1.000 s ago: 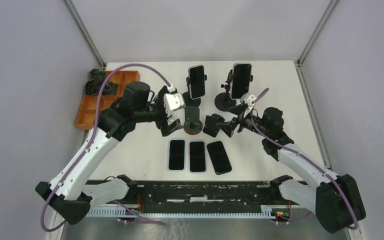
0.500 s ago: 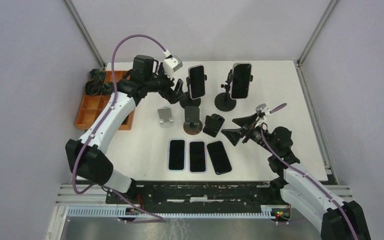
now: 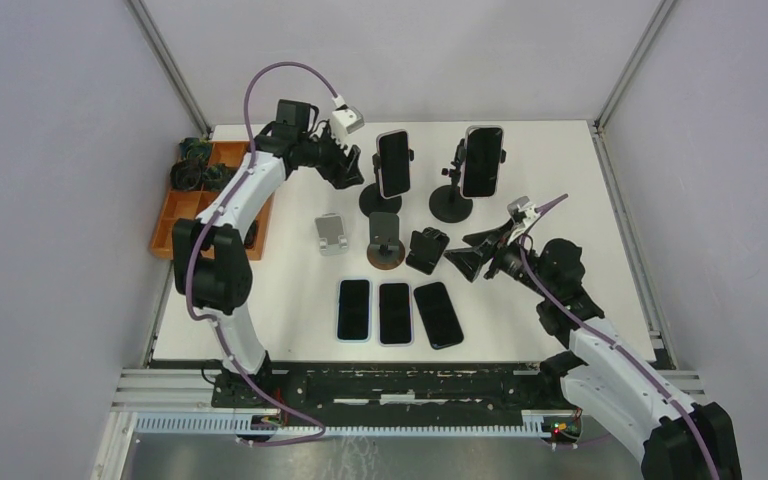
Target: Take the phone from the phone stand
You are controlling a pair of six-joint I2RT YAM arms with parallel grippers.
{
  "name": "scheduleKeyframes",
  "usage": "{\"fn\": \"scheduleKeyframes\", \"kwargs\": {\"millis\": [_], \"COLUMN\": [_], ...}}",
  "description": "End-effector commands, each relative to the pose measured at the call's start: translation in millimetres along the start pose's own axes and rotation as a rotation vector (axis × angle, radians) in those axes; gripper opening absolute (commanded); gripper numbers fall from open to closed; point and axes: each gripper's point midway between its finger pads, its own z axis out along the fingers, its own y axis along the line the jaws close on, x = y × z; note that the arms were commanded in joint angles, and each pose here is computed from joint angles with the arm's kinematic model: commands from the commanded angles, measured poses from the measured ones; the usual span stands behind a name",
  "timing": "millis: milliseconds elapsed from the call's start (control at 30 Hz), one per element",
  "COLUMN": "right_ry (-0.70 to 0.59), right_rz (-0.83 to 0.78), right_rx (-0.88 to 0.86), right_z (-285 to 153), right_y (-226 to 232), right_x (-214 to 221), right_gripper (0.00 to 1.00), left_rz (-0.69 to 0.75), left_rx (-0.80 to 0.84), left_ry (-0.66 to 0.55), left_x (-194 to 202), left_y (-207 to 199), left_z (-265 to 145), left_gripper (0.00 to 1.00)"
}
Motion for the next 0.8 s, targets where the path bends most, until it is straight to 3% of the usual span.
{"fn": "scheduleKeyframes", "kwargs": {"millis": [0, 133, 333, 467, 633, 767], "right_ry": [-0.026, -0.036, -0.027, -0.025, -0.024, -0.027], "right_rz": [-0.033, -0.052, -0.054, -0.036, -0.033, -0.042], "right_rx": [-0.009, -0.033, -0.036, -0.038, -0.035, -0.023], "right_z": [2.4, 0.8, 0.1, 1.1, 0.0, -2.8], "right_y": [6.5, 14.7, 15.2, 13.8, 13.8, 13.4], "right_x": [-23.4, -32.9, -30.5, -25.7, -24.6, -25.4], "right_gripper": [0.76, 0.77, 0.79, 0.79, 0.78, 0.77], "left_rz": [0.128, 0.101, -0.017, -0.158, -0.253, -0.243], "left_rx": [0.047, 0.121, 0.259, 0.220, 0.188, 0.184], "left_ry": [-0.057, -0.094, -0.141, -0.161, -0.135, -0.157], "left_x": [-18.6, -25.0, -30.2, -30.8, -28.4, -37.5], "left_y": [4.9, -9.0, -50.6, -52.3, -47.3, -49.4], "left_z": [10.7, 10.0, -13.0, -8.0, 10.5, 23.7], "left_gripper": [0.72, 0.72, 0.82, 0.87, 0.83, 0.79]}}
